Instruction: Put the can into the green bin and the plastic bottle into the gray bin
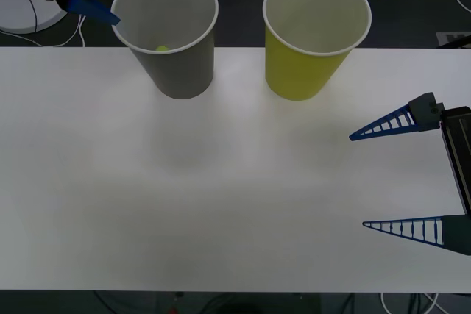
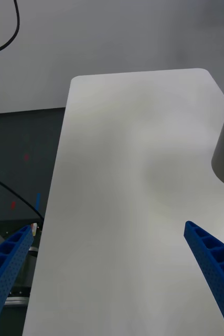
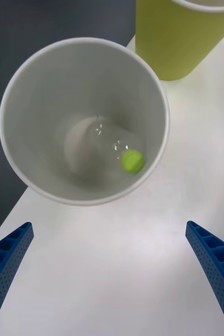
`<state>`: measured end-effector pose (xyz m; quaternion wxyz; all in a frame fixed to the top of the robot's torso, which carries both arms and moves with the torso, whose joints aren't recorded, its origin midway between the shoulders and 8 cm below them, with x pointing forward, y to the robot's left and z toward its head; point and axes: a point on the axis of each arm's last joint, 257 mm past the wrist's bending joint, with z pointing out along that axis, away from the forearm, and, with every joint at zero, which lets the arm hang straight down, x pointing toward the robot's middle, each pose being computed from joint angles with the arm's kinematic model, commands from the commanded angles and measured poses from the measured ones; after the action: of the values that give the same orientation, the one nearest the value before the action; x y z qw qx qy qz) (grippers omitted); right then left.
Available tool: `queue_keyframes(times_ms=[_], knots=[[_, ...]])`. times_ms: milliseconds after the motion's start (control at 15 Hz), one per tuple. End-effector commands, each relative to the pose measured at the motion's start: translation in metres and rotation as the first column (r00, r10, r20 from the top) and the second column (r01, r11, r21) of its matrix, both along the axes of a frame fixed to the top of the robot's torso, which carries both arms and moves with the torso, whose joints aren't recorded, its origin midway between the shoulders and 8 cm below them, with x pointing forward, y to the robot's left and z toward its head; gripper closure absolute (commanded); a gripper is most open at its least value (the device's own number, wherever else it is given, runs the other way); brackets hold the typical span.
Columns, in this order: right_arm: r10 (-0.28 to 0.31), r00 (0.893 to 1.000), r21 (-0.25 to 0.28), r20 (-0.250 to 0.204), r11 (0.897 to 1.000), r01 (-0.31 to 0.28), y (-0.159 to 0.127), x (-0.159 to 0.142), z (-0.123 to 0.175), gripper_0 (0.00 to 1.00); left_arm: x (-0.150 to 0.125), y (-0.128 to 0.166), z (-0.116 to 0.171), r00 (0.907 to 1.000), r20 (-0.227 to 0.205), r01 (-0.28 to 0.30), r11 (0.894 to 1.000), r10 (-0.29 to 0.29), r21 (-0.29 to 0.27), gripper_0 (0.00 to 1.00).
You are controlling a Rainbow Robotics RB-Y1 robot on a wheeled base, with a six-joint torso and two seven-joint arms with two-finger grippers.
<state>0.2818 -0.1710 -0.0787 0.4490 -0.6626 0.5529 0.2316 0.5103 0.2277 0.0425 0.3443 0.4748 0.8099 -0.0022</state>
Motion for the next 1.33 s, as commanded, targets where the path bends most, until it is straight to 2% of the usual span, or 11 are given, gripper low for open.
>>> queue_keyframes(times_ms=[67, 200, 400, 467, 667, 733, 1067, 1333], knots=[[0.0, 1.0, 0.0, 0.0, 1.0, 0.0, 0.0, 0.0, 0.0, 0.0, -0.025, 0.022, -0.021, 1.0, 0.008, 0.004, 1.0, -0.004, -0.022, 0.0], [0.0, 1.0, 0.0, 0.0, 1.0, 0.0, 0.0, 0.0, 0.0, 0.0, -0.042, 0.038, -0.036, 0.9997, 0.017, 0.019, 0.999, -0.019, -0.04, 0.0], [0.0, 1.0, 0.0, 0.0, 1.0, 0.0, 0.0, 0.0, 0.0, 0.0, -0.069, 0.057, -0.064, 0.9972, 0.029, 0.07, 0.997, -0.069, -0.03, 0.0], [0.0, 1.0, 0.0, 0.0, 1.0, 0.0, 0.0, 0.0, 0.0, 0.0, -0.077, 0.06, -0.07, 0.9954, 0.035, 0.091, 0.995, -0.089, -0.047, 0.0], [0.0, 1.0, 0.0, 0.0, 1.0, 0.0, 0.0, 0.0, 0.0, 0.0, -0.097, 0.066, -0.086, 0.9863, 0.048, 0.162, 0.98, -0.158, -0.115, 0.0], [0.0, 1.0, 0.0, 0.0, 1.0, 0.0, 0.0, 0.0, 0.0, 0.0, -0.103, 0.069, -0.09, 0.9827, 0.049, 0.183, 0.976, -0.179, -0.118, 0.0], [0.0, 1.0, 0.0, 0.0, 1.0, 0.0, 0.0, 0.0, 0.0, 0.0, -0.143, 0.075, -0.111, 0.9439, 0.072, 0.33, 0.932, -0.322, -0.151, 0.0], [0.0, 1.0, 0.0, 0.0, 1.0, 0.0, 0.0, 0.0, 0.0, 0.0, -0.162, 0.076, -0.128, 0.9, 0.13, 0.432, 0.892, -0.416, -0.133, 0.0]])
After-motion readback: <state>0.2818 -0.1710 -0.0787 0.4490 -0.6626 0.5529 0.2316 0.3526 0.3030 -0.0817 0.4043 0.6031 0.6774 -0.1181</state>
